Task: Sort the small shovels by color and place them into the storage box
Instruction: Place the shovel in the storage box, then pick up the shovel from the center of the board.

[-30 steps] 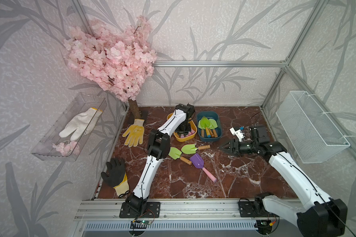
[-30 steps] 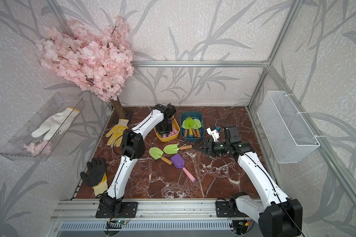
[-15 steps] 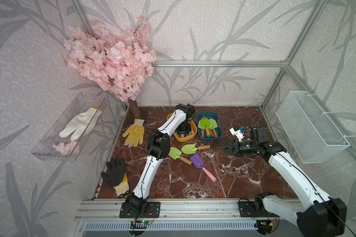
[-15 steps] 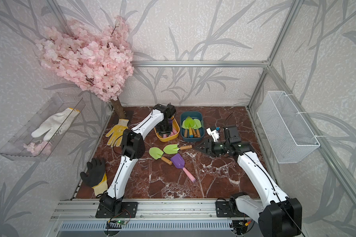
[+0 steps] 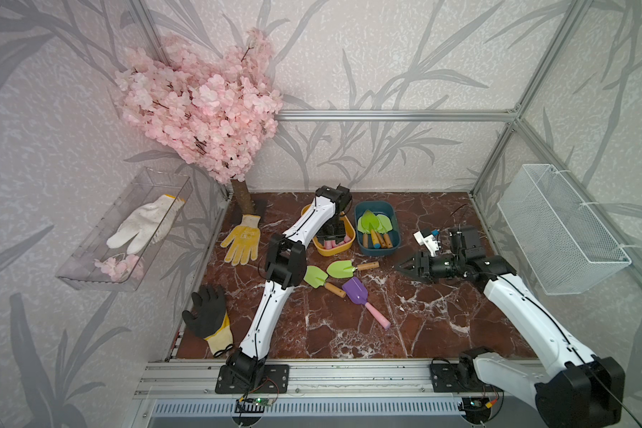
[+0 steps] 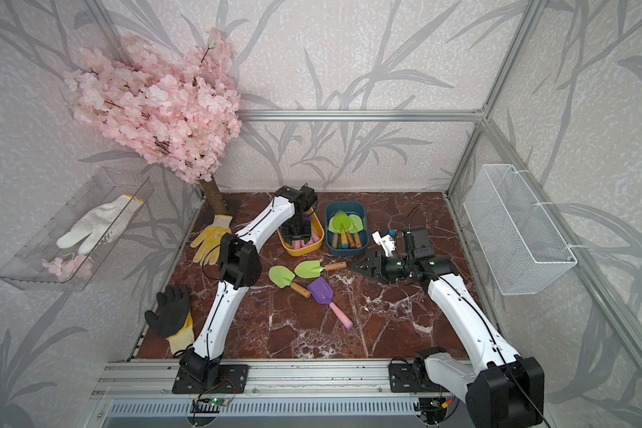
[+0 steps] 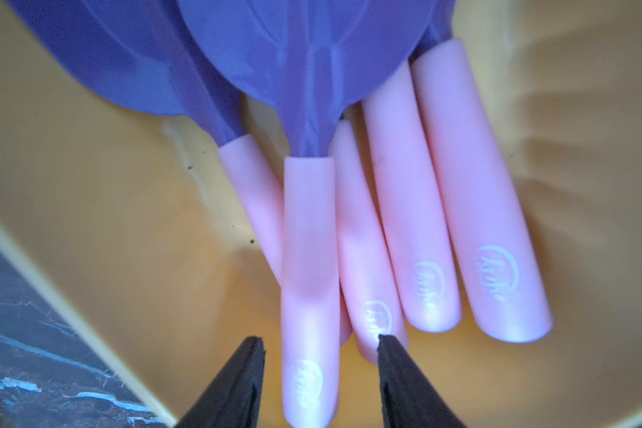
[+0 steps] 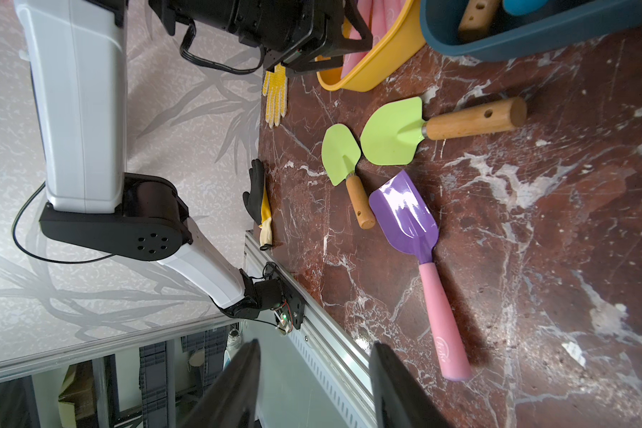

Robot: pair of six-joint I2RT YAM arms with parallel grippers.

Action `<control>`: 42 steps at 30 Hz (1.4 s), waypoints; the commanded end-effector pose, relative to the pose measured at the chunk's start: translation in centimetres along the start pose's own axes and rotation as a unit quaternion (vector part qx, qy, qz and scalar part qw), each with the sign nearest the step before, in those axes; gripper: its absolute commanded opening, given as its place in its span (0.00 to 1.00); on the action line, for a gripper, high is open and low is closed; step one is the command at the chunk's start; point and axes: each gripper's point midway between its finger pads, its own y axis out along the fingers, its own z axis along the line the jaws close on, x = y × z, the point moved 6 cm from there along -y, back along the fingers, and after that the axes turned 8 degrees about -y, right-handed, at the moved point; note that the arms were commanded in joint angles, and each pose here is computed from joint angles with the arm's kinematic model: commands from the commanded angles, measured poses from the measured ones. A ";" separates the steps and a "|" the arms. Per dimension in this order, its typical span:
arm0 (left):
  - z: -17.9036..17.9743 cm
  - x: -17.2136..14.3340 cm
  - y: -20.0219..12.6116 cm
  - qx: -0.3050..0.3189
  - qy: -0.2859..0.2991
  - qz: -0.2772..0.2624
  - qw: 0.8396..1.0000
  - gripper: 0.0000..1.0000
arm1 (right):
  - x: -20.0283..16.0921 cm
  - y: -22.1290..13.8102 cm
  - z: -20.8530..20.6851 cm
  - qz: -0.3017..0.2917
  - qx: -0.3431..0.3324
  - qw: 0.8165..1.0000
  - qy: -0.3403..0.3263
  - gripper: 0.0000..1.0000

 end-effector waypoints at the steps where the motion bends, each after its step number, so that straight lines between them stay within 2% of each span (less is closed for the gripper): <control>1: 0.4 0.2 -7.7 -0.043 -0.014 -0.077 0.996 0.56 | 0.3 -0.2 0.0 -0.005 -0.015 1.000 -0.004 0.52; 4: 0.7 -0.4 -10.9 -0.056 -0.015 -0.105 0.993 0.58 | 0.1 -0.7 0.0 0.000 -0.057 0.998 -0.032 0.52; 9: 1.9 -2.0 -16.0 -0.071 -0.015 -0.160 0.984 0.60 | -0.7 -1.4 -0.3 0.028 -0.154 0.983 -0.096 0.52; 16: 5.5 -5.6 -20.5 -0.067 -0.022 -0.215 0.974 0.62 | -2.4 -0.9 -1.3 0.048 -0.186 0.976 -0.105 0.52; 20: 8.8 -8.0 -21.1 -0.066 -0.044 -0.233 0.969 0.62 | -4.0 0.5 -1.9 0.087 -0.217 0.963 -0.130 0.53; 27: 15.4 -12.8 -20.9 -0.056 -0.098 -0.261 0.959 0.63 | -7.0 3.9 -2.6 0.175 -0.282 0.922 -0.200 0.54; 32: 19.3 -15.5 -20.2 -0.046 -0.134 -0.267 0.953 0.64 | -8.6 6.6 -3.3 0.230 -0.300 0.897 -0.232 0.56; 36: 21.0 -16.9 -19.5 -0.039 -0.151 -0.261 0.953 0.65 | -9.8 8.5 -4.2 0.271 -0.300 0.886 -0.226 0.56; 42: 22.1 -17.7 -19.0 -0.038 -0.161 -0.260 0.951 0.65 | -10.9 10.3 -4.8 0.291 -0.296 0.882 -0.224 0.57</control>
